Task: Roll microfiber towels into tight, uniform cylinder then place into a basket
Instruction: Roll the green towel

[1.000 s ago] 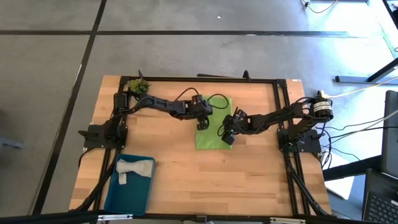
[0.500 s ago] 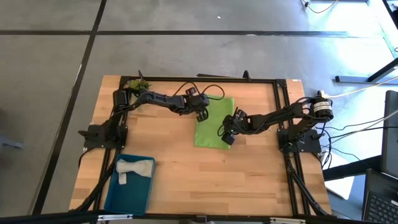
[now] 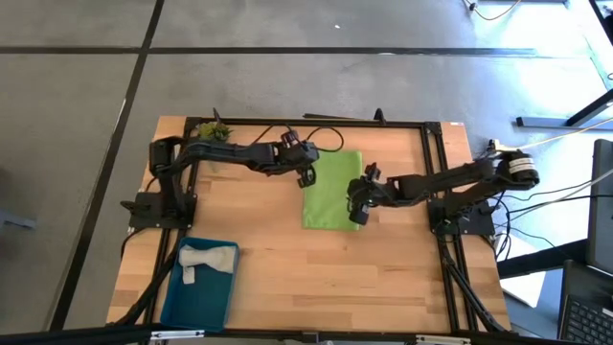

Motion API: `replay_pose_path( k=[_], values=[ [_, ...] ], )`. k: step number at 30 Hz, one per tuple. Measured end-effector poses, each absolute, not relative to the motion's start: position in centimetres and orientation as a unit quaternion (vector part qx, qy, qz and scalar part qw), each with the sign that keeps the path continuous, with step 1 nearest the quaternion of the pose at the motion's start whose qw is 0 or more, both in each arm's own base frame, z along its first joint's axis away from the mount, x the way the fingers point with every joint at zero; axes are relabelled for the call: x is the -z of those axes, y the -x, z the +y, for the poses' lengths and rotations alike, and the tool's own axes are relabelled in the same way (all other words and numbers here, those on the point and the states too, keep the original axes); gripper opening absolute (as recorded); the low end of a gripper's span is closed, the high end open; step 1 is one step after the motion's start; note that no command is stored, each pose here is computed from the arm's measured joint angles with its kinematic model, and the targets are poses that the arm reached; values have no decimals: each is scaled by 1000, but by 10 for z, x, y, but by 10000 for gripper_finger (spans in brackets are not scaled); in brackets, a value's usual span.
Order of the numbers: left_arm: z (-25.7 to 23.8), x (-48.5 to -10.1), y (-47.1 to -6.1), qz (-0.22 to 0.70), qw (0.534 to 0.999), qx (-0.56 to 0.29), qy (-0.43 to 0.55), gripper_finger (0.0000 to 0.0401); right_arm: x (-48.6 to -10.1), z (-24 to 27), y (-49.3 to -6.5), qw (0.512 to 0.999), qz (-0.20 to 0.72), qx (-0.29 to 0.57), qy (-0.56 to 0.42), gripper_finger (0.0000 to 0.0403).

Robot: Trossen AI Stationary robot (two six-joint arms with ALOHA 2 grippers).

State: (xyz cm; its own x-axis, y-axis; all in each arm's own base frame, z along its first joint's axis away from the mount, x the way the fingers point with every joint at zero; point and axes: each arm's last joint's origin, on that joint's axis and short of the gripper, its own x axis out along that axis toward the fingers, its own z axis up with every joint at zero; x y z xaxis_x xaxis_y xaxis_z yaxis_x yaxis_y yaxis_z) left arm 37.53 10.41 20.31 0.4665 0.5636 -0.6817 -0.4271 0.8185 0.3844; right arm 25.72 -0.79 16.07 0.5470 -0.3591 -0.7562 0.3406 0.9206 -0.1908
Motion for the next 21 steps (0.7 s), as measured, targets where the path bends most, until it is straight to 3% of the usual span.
replay_pose_path(
  k=[11, 21],
  values=[
    [46, -232, -356, 457, 853, -238, -84, 88, -159, 52, -239, 853, 484, -17, 196, 195],
    [10, -244, -355, 435, 873, -198, -102, 88, -139, 68, -240, 823, 511, -57, 241, 195]
  ],
)
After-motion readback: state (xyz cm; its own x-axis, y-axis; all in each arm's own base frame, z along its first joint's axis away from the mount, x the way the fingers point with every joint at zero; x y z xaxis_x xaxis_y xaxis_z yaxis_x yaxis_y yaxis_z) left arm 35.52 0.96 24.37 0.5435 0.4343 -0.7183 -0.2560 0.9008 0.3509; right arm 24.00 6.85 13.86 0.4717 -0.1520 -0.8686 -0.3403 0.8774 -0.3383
